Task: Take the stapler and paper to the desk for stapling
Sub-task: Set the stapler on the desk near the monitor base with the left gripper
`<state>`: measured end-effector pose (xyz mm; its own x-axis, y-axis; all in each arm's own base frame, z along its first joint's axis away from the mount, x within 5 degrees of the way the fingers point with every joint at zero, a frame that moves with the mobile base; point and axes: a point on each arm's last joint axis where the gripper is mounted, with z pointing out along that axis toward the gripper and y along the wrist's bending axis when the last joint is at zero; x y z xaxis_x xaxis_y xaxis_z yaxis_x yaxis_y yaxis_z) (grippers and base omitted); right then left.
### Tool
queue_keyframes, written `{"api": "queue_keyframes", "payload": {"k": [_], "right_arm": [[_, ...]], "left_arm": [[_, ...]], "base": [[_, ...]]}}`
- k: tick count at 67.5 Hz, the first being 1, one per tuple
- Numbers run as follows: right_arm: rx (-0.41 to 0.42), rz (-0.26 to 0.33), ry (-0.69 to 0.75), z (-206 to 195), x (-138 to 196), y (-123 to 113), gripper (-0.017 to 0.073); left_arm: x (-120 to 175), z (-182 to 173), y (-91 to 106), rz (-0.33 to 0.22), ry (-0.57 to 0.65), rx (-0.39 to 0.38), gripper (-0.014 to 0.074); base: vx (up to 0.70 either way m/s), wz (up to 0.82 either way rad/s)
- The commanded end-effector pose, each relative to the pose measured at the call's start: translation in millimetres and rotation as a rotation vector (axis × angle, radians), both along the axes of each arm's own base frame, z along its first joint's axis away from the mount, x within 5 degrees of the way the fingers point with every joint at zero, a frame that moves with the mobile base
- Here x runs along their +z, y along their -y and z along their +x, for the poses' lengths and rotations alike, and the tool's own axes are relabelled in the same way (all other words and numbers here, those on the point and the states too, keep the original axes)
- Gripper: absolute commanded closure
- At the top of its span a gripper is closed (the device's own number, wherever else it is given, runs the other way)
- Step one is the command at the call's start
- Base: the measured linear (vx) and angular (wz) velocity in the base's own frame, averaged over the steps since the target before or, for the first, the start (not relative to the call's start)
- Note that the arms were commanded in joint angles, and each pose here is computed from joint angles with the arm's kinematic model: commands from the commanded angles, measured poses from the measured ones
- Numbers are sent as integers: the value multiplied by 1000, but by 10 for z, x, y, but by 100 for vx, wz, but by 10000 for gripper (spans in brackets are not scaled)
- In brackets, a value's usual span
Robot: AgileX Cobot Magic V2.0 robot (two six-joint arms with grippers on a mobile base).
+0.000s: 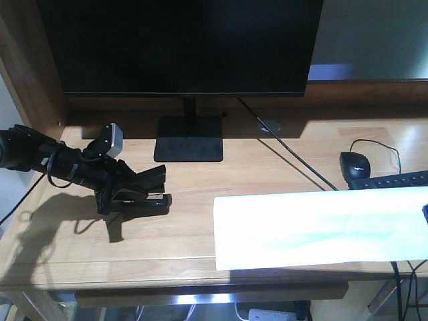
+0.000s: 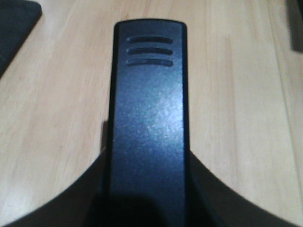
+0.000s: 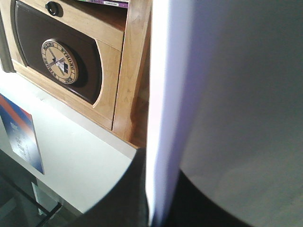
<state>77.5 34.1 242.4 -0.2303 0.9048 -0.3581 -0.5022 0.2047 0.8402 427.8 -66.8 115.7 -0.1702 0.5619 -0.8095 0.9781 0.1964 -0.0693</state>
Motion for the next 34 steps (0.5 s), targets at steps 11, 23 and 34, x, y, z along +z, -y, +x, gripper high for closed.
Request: {"api": "queue_keyframes", "payload": {"k": [11,23,34], "right_arm": [[13,18,72,-14,106,-4,567],[12,19,72,-14,106,-3,567],[12,19,72,-14,106,-3,567]], "left_arm": [[293,59,68,-80,59,11,470],[290,49,67,-77,44,9,334],[313,47,67,-79,40,14,176]], "base": [[0,0],[0,0],[0,0]]}}
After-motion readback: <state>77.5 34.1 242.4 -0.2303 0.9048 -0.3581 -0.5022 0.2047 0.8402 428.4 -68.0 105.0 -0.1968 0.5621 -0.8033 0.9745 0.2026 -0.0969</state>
